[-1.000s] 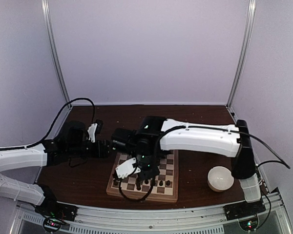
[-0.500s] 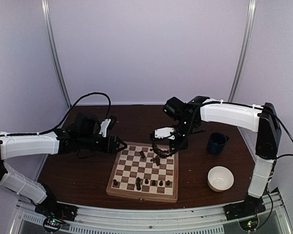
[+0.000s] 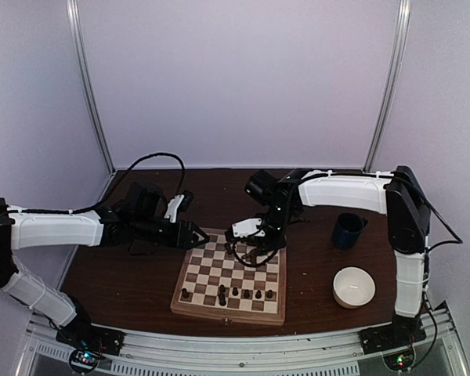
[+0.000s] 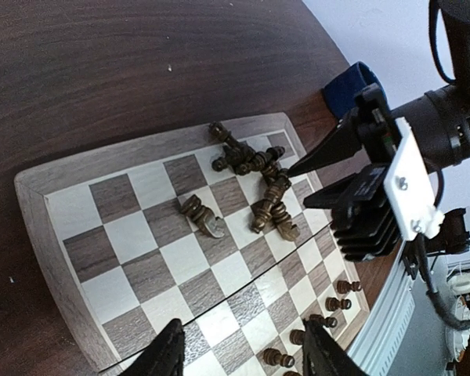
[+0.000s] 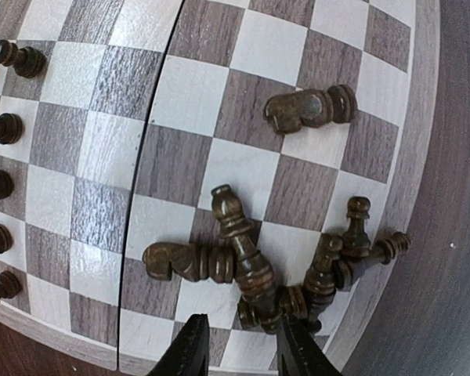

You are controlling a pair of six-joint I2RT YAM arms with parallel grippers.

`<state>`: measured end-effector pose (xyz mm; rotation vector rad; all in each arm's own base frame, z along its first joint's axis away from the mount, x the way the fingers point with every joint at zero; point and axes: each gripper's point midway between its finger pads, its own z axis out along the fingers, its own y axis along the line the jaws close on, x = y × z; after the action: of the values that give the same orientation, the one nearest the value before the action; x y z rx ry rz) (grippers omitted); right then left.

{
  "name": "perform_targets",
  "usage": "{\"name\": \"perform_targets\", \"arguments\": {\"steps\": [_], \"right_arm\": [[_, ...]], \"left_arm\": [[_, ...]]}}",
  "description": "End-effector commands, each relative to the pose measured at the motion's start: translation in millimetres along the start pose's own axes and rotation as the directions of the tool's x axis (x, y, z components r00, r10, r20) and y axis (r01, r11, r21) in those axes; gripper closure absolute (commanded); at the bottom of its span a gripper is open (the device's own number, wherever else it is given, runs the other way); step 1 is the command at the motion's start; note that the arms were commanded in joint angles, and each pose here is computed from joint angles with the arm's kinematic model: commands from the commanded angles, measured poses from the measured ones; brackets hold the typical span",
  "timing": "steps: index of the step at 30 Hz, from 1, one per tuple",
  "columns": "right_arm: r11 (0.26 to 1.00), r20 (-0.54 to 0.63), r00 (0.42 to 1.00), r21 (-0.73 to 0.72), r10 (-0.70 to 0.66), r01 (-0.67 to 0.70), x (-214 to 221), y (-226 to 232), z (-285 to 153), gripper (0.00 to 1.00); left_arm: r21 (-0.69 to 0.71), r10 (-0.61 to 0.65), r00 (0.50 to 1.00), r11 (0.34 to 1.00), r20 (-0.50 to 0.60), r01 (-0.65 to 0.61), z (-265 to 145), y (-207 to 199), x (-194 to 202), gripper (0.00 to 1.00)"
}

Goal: Set up the chess pieces on the board

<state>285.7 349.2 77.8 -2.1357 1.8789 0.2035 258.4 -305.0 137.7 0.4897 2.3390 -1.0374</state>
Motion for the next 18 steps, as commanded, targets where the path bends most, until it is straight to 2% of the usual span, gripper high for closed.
{"name": "perform_targets", "arguments": {"steps": [1,10,18], "right_arm": [[0.999,-0.001,0.999,0.023,-0.049,0.049,-11,-8,5,0.66],[0.997,-0.087,0.993,0.004,-0.077,0.077,0,-1,32,0.67],[1.0,-0.059,0.998,0.007,-0.02,0.02,-5,2,19,0.89]], "left_arm": [[0.032,0.002,0.998,0.999,0.061,-0.004,-8,-9,-14,0.49],[0.03,-0.008,0.998,1.0,0.064,0.006,-11,-8,-9,0.49],[0.053,-0.029,0.998,0.998,0.056,0.026,-5,-8,-7,0.49]]}}
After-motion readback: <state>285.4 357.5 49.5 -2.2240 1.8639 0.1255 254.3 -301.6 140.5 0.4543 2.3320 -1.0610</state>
